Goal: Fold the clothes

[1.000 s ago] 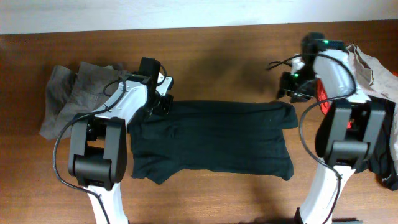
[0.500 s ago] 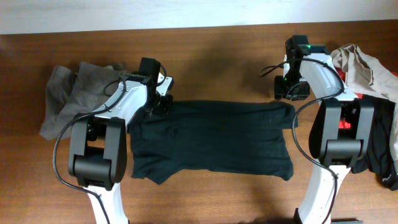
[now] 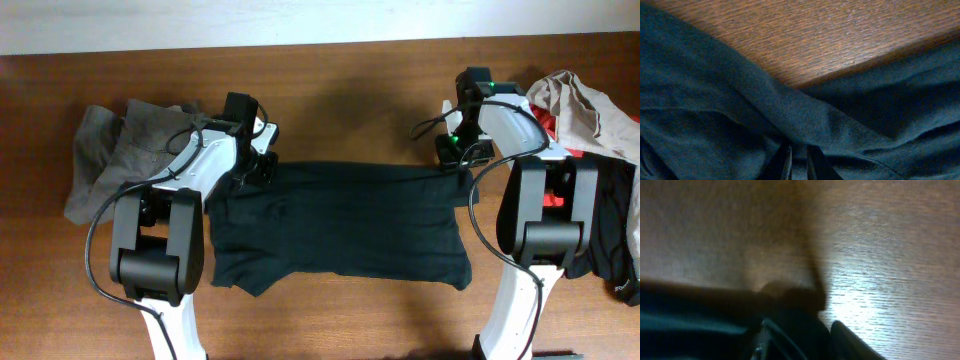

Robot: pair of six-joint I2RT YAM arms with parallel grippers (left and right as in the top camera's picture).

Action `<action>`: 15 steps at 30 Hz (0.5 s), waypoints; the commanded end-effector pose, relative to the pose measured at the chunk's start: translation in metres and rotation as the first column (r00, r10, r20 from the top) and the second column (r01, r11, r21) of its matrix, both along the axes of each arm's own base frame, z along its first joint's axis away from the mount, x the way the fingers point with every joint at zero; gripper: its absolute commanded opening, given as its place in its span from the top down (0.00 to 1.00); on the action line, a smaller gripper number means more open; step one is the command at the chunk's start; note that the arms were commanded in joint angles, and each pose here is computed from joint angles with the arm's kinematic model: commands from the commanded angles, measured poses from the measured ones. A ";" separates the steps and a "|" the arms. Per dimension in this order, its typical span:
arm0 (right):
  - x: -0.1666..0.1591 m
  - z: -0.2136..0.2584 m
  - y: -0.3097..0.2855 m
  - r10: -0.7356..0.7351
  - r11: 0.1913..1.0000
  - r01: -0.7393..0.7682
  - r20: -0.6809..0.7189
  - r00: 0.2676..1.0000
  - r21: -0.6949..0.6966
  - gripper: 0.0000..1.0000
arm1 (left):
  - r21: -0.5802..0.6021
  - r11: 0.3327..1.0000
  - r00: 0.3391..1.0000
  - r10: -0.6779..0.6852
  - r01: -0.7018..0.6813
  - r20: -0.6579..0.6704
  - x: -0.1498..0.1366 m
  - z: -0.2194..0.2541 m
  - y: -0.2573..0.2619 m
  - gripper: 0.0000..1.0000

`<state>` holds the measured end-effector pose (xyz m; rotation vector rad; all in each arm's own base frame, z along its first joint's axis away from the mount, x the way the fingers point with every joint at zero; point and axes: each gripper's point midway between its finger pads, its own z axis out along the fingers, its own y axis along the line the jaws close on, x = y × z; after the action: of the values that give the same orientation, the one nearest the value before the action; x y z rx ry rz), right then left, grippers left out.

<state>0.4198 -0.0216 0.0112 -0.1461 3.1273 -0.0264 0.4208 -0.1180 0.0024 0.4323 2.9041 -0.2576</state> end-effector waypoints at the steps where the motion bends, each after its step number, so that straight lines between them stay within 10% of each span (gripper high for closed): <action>1: -0.002 -0.009 0.001 -0.009 1.000 0.009 -0.015 1.000 0.012 0.75 | 0.035 0.999 1.000 -0.010 0.010 -0.023 -0.002 -0.012 0.007 0.89; 5: 0.000 -0.008 0.000 -0.096 0.995 0.096 -0.004 0.995 0.008 0.96 | 0.035 0.999 1.000 -0.010 0.010 -0.024 -0.003 -0.012 0.007 0.88; 15: -0.007 0.017 -0.003 -0.409 0.912 0.409 -0.051 0.911 -0.007 0.96 | 0.036 0.999 1.000 -0.010 0.010 -0.024 -0.003 -0.012 0.007 0.88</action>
<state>0.4078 -0.0203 0.0201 0.2299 3.1802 -0.0181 0.4207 -0.1179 0.0024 0.4323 2.9045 -0.2570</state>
